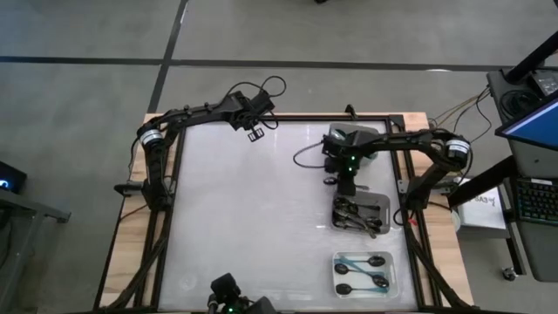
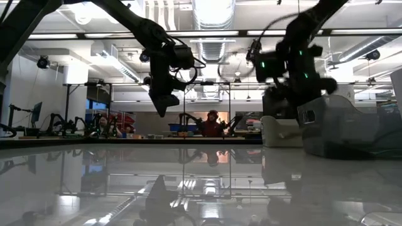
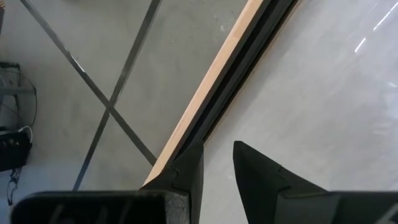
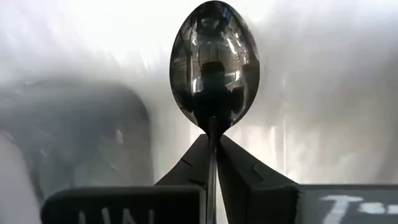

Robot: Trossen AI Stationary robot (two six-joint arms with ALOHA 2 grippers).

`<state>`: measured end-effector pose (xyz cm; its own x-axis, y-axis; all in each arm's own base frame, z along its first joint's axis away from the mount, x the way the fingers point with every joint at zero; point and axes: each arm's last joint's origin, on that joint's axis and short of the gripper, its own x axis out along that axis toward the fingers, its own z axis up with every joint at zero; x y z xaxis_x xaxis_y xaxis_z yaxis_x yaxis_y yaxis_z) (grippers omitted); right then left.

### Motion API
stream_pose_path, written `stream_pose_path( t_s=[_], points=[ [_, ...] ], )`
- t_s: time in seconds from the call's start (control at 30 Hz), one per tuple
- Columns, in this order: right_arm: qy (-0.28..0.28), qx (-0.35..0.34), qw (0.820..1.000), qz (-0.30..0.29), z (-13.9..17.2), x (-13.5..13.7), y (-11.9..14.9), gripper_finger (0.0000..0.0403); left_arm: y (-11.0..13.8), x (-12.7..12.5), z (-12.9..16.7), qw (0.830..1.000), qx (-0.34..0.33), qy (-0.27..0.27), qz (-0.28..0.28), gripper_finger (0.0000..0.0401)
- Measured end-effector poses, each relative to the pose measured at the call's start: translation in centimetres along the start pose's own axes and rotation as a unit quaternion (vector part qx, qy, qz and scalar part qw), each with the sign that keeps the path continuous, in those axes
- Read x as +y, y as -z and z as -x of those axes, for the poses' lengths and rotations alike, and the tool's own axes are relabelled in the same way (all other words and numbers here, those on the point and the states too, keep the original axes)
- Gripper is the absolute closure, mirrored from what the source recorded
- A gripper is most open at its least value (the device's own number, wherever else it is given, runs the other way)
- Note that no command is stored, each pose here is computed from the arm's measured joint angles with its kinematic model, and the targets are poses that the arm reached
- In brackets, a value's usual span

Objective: Sort silverware by color (type)
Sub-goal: Put the black spoon into the black bin

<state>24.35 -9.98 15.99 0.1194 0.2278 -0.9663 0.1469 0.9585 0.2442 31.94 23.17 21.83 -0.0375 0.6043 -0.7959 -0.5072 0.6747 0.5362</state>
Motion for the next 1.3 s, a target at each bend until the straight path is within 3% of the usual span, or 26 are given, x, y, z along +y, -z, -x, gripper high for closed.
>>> stream_pose_path(
  t_s=[0.27,0.43,0.6,0.77,0.9,1.13,1.3],
  points=[
    [0.022,-0.102,0.994,-0.003,6.7,1.5,-1.3,0.0393,0.0,0.0,0.0,1.000,0.000,0.000,0.002,0.0330],
    [0.011,-0.096,0.994,-0.057,10.2,4.0,0.3,0.0393,0.1,0.1,-0.1,1.000,0.003,0.000,0.002,0.0330],
    [-0.059,-0.114,0.989,-0.073,11.8,8.3,2.0,0.0393,0.1,0.4,-0.2,1.000,0.004,-0.001,0.006,0.0330],
    [-0.105,-0.091,0.989,-0.048,11.1,12.8,3.5,0.0394,0.0,1.1,-0.6,1.000,-0.002,-0.006,0.023,0.0330],
    [-0.083,-0.062,0.994,-0.029,8.4,14.9,4.3,0.0394,0.0,1.3,-0.7,1.000,-0.004,-0.007,0.030,0.0330],
    [-0.007,-0.034,0.999,-0.028,5.3,14.7,4.9,0.0394,0.0,1.3,-0.8,1.000,-0.004,-0.007,0.030,0.0330],
    [0.008,-0.032,0.999,-0.027,4.4,14.3,4.8,0.0394,0.0,1.3,-0.8,0.999,-0.003,-0.007,0.035,0.0330]
  ],
)
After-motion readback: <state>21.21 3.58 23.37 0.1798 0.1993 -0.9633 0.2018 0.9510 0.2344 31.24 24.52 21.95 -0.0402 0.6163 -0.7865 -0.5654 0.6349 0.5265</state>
